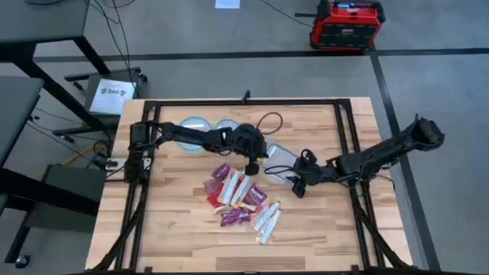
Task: Sort candy
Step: Open the rectangular transparent bin
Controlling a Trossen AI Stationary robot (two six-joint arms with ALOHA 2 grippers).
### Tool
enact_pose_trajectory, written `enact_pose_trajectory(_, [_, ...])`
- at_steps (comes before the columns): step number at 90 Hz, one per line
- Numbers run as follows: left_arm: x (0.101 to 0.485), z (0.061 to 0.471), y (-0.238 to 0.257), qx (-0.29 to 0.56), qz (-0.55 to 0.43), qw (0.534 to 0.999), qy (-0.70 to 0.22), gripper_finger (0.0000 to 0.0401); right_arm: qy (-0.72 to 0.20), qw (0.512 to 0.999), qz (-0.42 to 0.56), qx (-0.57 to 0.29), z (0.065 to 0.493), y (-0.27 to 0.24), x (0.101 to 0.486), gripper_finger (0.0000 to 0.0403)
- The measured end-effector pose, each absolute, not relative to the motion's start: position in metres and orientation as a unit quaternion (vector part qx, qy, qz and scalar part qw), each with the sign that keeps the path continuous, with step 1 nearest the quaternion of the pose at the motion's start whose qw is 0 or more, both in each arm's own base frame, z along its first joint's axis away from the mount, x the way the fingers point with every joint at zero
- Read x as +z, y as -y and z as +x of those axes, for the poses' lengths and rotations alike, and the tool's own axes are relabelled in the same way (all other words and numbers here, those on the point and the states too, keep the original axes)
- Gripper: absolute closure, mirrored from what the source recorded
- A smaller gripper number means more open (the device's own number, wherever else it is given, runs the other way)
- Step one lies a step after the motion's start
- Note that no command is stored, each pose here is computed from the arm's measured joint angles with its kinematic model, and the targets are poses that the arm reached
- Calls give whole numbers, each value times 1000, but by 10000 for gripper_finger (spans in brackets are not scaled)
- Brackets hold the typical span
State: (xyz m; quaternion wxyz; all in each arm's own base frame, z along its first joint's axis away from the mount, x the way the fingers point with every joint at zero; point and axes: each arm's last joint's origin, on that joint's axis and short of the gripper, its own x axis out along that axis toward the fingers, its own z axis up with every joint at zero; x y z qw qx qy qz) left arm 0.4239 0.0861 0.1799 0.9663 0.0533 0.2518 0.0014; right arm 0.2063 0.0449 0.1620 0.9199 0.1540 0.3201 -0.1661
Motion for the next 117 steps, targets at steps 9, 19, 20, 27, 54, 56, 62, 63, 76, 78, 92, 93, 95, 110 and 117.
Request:
enact_pose_trajectory(9, [183,423,-97,17,48,970,-237,401,-299,934,132,-142,211,-46,170,246])
enact_pose_trajectory(19, [202,422,-96,8,21,974,-226,401,-292,941,106,-131,210,-46,195,246])
enact_pose_trajectory(20, [206,422,-94,3,20,975,-223,401,-295,941,104,-131,209,-45,197,246])
enact_pose_trajectory(27, [221,419,-78,-33,16,974,-224,401,-328,928,92,-150,196,-41,205,246])
enact_pose_trajectory(54, [192,417,-17,-87,53,939,-328,401,-373,876,163,-257,162,-22,169,246])
enact_pose_trajectory(56, [192,417,-15,-83,59,941,-324,401,-371,876,173,-255,162,-22,167,246])
enact_pose_trajectory(62, [193,418,-15,-72,75,942,-318,401,-365,877,200,-239,162,-22,161,246])
enact_pose_trajectory(63, [193,418,-16,-70,76,943,-318,401,-364,878,204,-236,162,-22,160,246])
enact_pose_trajectory(76, [194,417,-35,-40,85,944,-316,401,-352,882,237,-205,166,-25,160,246])
enact_pose_trajectory(78, [194,417,-38,-36,87,944,-315,401,-347,884,240,-201,167,-26,161,246])
enact_pose_trajectory(92, [196,415,-66,-4,82,949,-304,401,-315,899,258,-163,174,-29,167,246])
enact_pose_trajectory(93, [196,415,-68,-1,81,950,-302,401,-314,900,258,-161,174,-29,168,246])
enact_pose_trajectory(95, [197,415,-72,3,82,951,-298,401,-310,902,256,-158,175,-29,168,246])
enact_pose_trajectory(110, [205,413,-86,25,59,953,-295,401,-312,908,233,-151,173,-27,176,246])
enact_pose_trajectory(117, [221,408,-75,11,31,949,-314,401,-315,903,242,-164,170,-25,180,246])
